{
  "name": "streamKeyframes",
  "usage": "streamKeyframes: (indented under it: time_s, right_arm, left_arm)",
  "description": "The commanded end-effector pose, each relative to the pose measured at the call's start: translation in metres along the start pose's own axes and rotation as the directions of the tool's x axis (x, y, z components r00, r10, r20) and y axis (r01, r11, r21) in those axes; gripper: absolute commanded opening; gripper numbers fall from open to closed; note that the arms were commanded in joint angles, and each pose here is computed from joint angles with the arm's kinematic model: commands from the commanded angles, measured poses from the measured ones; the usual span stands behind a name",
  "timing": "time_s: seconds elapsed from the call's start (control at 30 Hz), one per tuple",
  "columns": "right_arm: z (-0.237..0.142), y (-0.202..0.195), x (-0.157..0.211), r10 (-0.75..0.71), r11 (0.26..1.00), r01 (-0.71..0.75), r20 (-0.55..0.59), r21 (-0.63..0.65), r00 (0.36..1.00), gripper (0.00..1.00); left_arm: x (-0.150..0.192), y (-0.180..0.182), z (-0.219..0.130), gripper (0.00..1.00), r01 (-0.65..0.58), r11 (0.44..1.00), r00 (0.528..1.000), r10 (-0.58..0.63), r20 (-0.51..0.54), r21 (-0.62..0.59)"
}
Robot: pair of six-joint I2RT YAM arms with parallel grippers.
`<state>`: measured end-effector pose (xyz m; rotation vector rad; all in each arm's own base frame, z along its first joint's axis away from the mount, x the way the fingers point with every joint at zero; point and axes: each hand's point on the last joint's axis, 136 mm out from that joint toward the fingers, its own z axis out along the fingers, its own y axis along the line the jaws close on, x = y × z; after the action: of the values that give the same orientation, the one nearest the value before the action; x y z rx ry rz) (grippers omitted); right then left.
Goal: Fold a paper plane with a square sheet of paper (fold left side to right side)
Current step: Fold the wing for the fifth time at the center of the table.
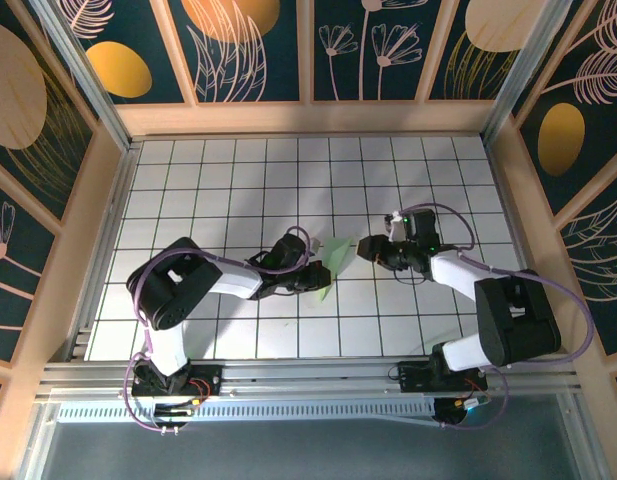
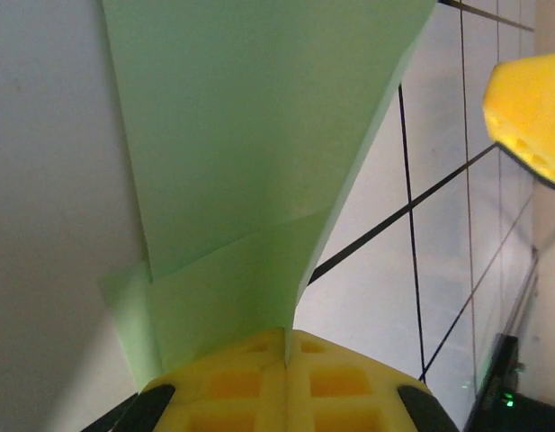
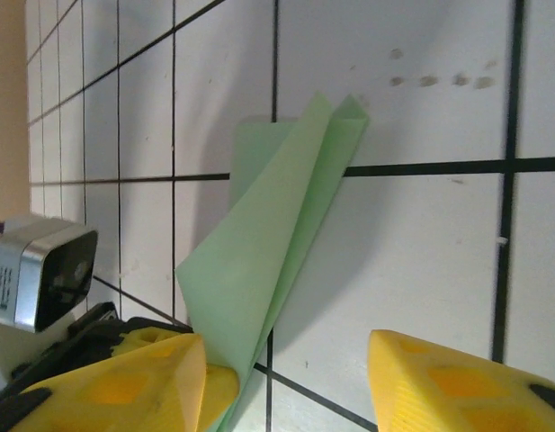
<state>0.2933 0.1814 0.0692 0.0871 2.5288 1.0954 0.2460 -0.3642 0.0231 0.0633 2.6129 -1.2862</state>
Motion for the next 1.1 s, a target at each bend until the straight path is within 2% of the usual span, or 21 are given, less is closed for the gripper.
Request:
streamKeyframes:
  time_s: [0.0, 0.33, 1.07]
  right_arm:
    - [0.011, 0.006, 0.000, 0.025, 1.000, -0.025, 0.003, -0.009, 1.000, 0.45]
    - [0.024, 0.013, 0.000, 0.042, 0.999, -0.043, -0.004, -0.018, 0.999, 0.43]
    - [0.055, 0.017, -0.006, 0.075, 0.997, -0.075, -0.018, -0.006, 0.997, 0.37]
  left_arm:
    - [-0.003, -0.013, 0.001, 0.00, 0.075, 0.991, 0.997, -0.075, 0.001, 0.110]
    - [-0.003, -0.017, 0.000, 0.00, 0.147, 0.968, 0.989, -0.151, 0.001, 0.202]
    - [-0.004, -0.014, 0.004, 0.00, 0.175, 0.959, 0.984, -0.180, 0.001, 0.224]
